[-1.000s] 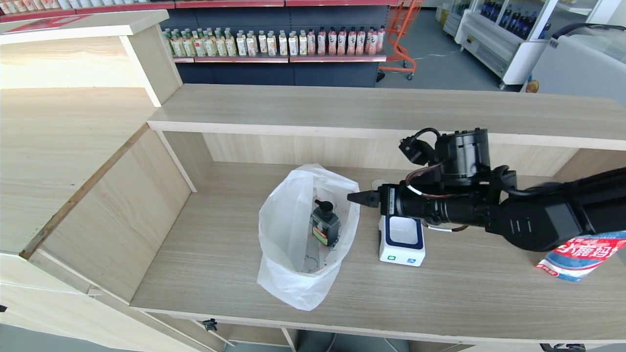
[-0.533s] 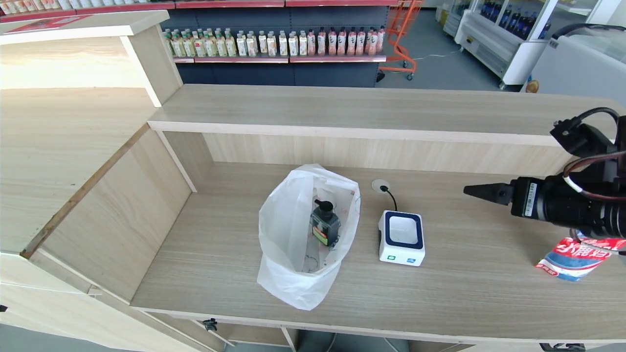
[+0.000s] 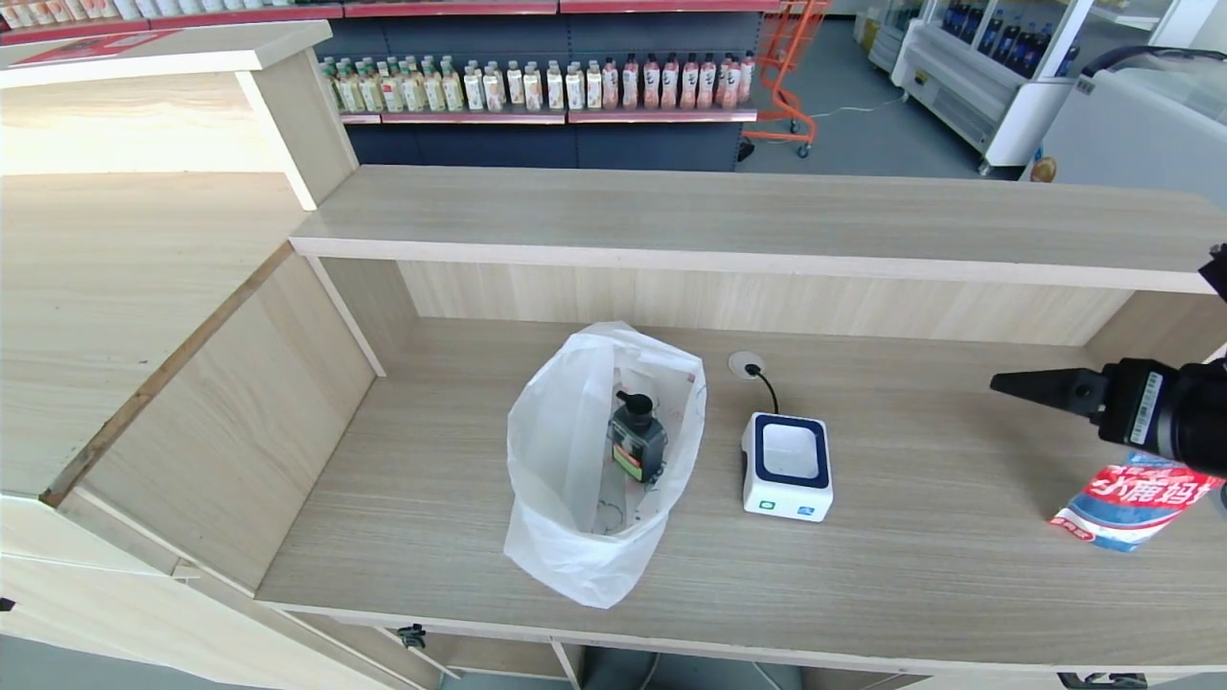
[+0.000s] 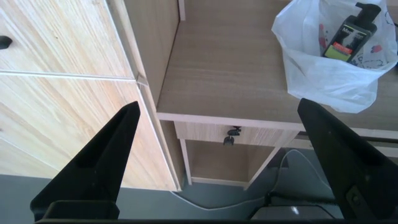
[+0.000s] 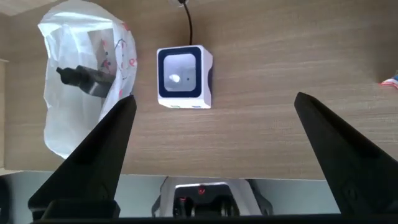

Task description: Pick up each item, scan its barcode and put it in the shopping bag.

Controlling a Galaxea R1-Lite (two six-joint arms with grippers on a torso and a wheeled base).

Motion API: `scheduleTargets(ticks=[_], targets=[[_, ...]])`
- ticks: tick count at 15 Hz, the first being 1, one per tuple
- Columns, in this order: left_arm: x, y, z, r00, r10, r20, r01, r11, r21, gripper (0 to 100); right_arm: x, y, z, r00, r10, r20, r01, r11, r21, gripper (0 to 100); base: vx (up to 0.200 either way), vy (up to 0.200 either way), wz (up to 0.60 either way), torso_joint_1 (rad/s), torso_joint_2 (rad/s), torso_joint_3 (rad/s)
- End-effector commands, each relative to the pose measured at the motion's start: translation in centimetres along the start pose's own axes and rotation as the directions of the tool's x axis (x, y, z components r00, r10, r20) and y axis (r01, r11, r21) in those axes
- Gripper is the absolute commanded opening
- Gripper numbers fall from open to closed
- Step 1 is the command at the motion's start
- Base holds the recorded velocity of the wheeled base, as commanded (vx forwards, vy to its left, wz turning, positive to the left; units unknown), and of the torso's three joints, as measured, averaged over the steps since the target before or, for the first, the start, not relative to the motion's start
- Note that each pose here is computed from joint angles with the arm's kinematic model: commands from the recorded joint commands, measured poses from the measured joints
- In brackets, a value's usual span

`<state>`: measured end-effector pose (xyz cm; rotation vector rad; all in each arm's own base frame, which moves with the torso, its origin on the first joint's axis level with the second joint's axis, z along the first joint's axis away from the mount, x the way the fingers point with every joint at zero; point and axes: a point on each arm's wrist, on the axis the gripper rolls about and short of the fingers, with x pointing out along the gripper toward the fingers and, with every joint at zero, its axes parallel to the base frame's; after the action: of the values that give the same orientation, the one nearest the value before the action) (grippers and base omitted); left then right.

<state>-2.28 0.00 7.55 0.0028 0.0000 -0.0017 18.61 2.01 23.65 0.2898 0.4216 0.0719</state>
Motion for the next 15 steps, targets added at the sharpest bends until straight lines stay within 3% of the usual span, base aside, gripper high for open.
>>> scheduleTargets(ticks=[1, 7, 12, 15], targets=[[0.01, 0.0, 0.0, 1.0, 0.002, -0.002, -0.002, 1.0, 0.0, 100, 0.23, -0.1, 0.13, 1.0, -0.007, -0.002, 0.007, 1.0, 0.026, 100, 0.0, -0.2, 0.0, -0.002, 0.01, 0.002], [0.01, 0.0, 0.0, 1.0, 0.002, -0.002, -0.002, 1.0, 0.0, 100, 0.23, -0.21, -0.1, 1.0, -0.017, -0.024, 0.02, 0.992, 0.125, 100, 0.0, -0.2, 0.0, 0.003, 0.0, 0.001], [0.01, 0.0, 0.0, 1.0, 0.002, -0.002, -0.002, 1.0, -0.004, 100, 0.14, -0.23, -0.07, 1.0, -0.018, -0.021, 0.02, 0.99, 0.139, 100, 0.0, -0.2, 0.0, 0.001, 0.0, 0.002], [0.01, 0.01, 0.0, 1.0, 0.003, -0.002, -0.003, 1.0, -0.01, 100, 0.27, -0.13, 0.45, 1.0, -0.02, -0.015, 0.023, 0.972, 0.235, 100, 0.0, -0.2, 0.0, 0.004, 0.0, 0.004]])
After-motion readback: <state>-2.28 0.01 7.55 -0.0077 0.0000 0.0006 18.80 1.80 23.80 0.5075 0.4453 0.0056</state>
